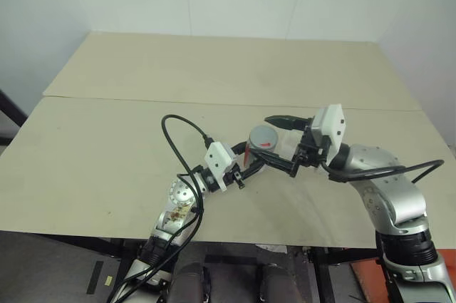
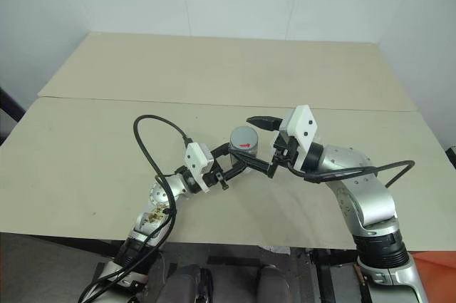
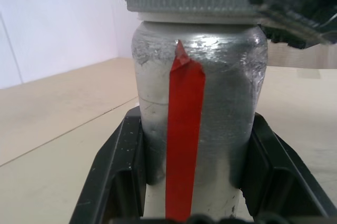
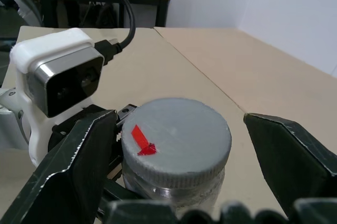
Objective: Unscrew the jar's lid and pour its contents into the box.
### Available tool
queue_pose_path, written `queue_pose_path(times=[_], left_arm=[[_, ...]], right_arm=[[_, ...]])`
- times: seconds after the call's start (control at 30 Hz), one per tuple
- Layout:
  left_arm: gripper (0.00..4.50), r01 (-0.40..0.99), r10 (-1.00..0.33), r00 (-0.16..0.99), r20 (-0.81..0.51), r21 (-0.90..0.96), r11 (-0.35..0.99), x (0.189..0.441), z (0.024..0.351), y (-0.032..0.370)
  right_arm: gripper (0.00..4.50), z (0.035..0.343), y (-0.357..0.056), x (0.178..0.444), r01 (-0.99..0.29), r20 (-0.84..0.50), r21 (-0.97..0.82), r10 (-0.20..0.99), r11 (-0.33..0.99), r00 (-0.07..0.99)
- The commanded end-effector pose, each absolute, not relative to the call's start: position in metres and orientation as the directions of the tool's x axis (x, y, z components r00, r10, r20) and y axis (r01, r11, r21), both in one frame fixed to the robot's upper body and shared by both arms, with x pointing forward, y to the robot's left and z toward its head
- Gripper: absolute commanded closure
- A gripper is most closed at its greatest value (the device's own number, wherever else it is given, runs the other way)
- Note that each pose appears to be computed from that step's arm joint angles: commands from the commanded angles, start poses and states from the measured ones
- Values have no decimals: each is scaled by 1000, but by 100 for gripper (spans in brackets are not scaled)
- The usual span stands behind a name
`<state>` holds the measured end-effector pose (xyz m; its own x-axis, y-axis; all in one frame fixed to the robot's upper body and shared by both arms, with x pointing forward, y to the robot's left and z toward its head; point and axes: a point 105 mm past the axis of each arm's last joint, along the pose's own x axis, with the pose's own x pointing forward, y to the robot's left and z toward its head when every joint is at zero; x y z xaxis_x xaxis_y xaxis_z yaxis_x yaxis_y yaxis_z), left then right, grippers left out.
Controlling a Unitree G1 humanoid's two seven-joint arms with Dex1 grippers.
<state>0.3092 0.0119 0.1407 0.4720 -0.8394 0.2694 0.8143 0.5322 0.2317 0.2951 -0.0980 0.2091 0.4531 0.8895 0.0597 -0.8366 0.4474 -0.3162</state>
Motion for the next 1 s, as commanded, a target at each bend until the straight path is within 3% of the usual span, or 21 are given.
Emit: queue_pose_path(times=[0.03, 0.1, 0.2, 0.6, 1.0], left_arm=[[257, 808, -839, 448, 310, 261, 528, 306, 151, 9], [257, 809, -840, 446, 310, 261, 526, 306, 151, 9], [257, 811, -841, 444, 308, 261, 524, 306, 151, 9], [257, 811, -843, 443, 306, 262, 522, 306, 151, 9], [257, 807, -840, 453, 298, 264, 529, 306, 148, 10]], right_arm=[[19, 225, -100, 294, -825, 110, -335, 888, 455, 446], [55, 225, -101, 293, -824, 115, -333, 887, 458, 447], [154, 224, -101, 294, -816, 112, -335, 879, 472, 463], [154, 225, -101, 296, -805, 118, -347, 873, 482, 473], [154, 243, -109, 293, -835, 209, -200, 855, 512, 474]])
